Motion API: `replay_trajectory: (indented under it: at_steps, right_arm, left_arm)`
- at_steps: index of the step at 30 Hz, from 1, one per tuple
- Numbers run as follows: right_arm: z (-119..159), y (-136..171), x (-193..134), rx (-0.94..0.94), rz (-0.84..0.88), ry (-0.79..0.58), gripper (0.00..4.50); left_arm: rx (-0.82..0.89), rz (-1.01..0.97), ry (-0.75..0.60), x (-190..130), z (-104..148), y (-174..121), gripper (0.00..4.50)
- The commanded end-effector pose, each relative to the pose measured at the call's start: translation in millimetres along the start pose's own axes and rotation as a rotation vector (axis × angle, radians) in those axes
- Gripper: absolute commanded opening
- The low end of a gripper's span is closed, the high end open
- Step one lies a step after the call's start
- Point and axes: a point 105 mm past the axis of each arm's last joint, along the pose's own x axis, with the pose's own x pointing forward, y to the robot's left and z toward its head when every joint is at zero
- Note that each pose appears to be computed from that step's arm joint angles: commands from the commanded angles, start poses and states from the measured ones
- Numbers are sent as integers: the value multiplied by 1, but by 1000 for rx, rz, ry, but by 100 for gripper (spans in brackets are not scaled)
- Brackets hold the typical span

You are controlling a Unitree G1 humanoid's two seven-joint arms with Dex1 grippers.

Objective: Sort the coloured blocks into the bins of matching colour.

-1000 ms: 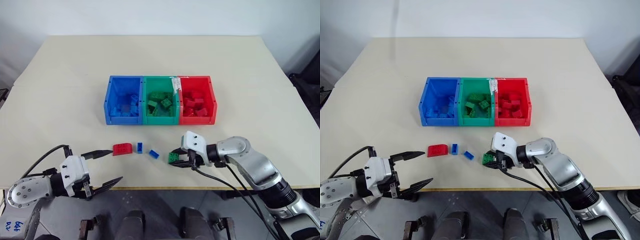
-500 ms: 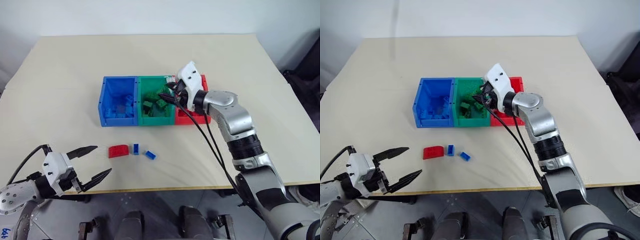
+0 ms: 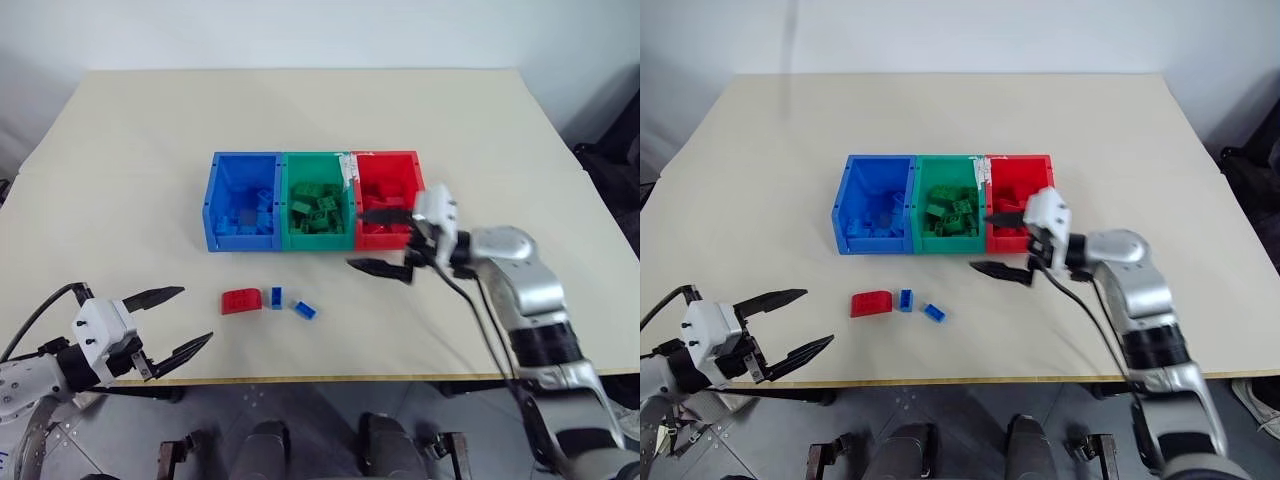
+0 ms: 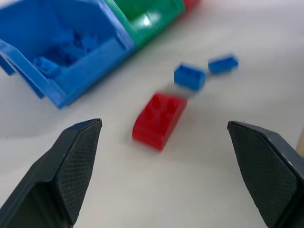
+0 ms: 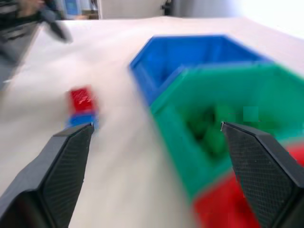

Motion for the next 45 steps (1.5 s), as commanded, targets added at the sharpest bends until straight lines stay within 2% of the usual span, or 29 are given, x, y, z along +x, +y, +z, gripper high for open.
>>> replay_trajectory:
  at_steps: [1, 4, 8, 14, 20, 25, 28, 33, 36, 39, 43, 45]
  right_arm:
    - [0, 21, -46, -35, 44, -2, 446]
    - [-16, 36, -78, 16, 38, 86, 446]
    - [-19, 41, -92, 39, -34, 124, 446]
    - [-24, 64, -89, 67, -3, 159, 446]
    - [-21, 77, -84, 83, -7, 174, 446]
    - [-16, 80, -82, 75, -12, 177, 446]
    - [-14, 80, -81, 79, -13, 177, 450]
    - [-14, 81, -77, 74, -2, 180, 450]
    - [-14, 81, -75, 69, 3, 177, 450]
    - [-14, 79, -71, 62, 6, 150, 450]
    - [-4, 75, -60, 59, -12, 45, 450]
    - [0, 72, -57, 61, -24, 13, 450]
  left_arm:
    - [30, -73, 65, -1, -9, 12, 450]
    - [37, -153, 12, 16, 3, 16, 450]
    - [75, -308, -75, 56, 33, 8, 450]
    - [230, -525, 6, 122, 58, -10, 450]
    - [358, -664, 120, 160, 62, -26, 450]
    - [425, -715, 216, 175, 47, -33, 450]
    - [411, -732, 224, 180, 45, -38, 387]
    - [420, -763, 271, 175, 41, -40, 234]
    - [404, -740, 246, 176, 46, -38, 137]
    - [286, -696, 115, 176, 69, -38, 46]
    - [179, -505, -67, 164, 93, -12, 45]
    - [141, -415, -113, 157, 97, 0, 45]
